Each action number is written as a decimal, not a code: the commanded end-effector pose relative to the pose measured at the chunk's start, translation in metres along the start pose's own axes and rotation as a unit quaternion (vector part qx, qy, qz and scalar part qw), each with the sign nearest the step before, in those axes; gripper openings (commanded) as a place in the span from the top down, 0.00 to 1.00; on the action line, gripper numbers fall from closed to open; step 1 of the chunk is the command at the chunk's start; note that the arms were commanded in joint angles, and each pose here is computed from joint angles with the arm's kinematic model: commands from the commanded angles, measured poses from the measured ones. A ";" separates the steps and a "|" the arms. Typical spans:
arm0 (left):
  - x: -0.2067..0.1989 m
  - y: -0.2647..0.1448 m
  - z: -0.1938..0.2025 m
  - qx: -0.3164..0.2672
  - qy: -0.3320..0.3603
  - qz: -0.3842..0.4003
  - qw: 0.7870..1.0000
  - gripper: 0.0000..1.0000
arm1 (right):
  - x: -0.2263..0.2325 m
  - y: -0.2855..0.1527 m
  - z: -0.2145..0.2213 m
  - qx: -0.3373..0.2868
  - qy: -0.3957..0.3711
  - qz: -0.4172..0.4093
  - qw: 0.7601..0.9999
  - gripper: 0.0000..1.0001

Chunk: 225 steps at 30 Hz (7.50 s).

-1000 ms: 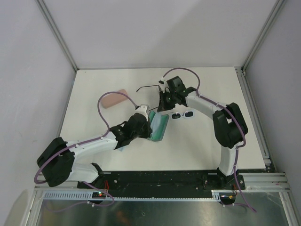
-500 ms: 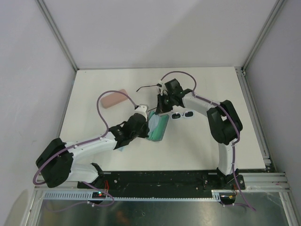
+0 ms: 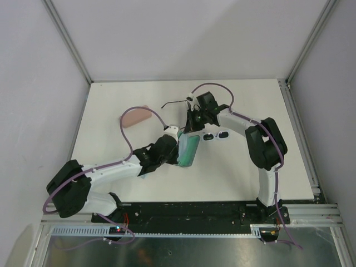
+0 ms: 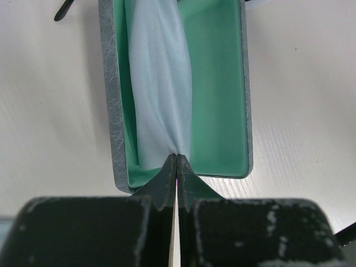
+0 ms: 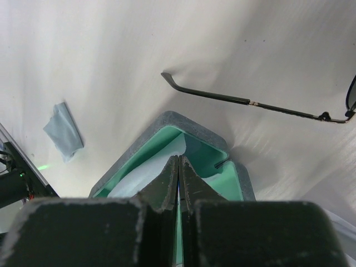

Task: Organize the sunglasses
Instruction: Place the folded cleaning cloth in the sunglasses case, then adjust the folded cleaning cloth on the sunglasses case, then move the sunglasses to the center of the board, then pick up the sunglasses from the center of the board.

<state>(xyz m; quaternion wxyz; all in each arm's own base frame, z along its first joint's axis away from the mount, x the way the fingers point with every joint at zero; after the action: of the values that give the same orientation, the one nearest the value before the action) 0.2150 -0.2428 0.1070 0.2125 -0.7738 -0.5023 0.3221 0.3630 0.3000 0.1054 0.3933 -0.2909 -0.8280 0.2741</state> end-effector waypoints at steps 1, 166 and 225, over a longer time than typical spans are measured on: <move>-0.008 -0.006 -0.022 -0.040 0.003 0.000 0.999 1.00 | 0.012 0.000 -0.019 -0.028 -0.020 -0.028 0.999 1.00; 0.056 -0.075 -0.093 -0.149 -0.116 0.021 0.982 0.26 | -0.068 -0.143 0.040 -0.260 0.434 0.322 0.800 0.29; 0.050 -0.077 -0.082 -0.125 -0.110 0.049 0.985 0.26 | -0.135 -0.176 0.051 -0.245 0.423 0.280 0.826 0.57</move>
<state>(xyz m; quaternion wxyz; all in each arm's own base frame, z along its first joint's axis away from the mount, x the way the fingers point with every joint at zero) 0.2355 -0.1659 0.1880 0.0537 -0.7667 -0.5275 0.3620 0.3348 0.0646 0.1376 0.4995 -0.6985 -0.5106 0.0427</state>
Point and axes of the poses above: each gripper's point midway between its finger pads, its own y axis out along the fingers, its own x axis along the line the jaws close on, z = x × y, the point moved 4 cm from there along -y, back along the fingers, and after that the axes turned 5 degrees about -y, right-handed, at the moved point
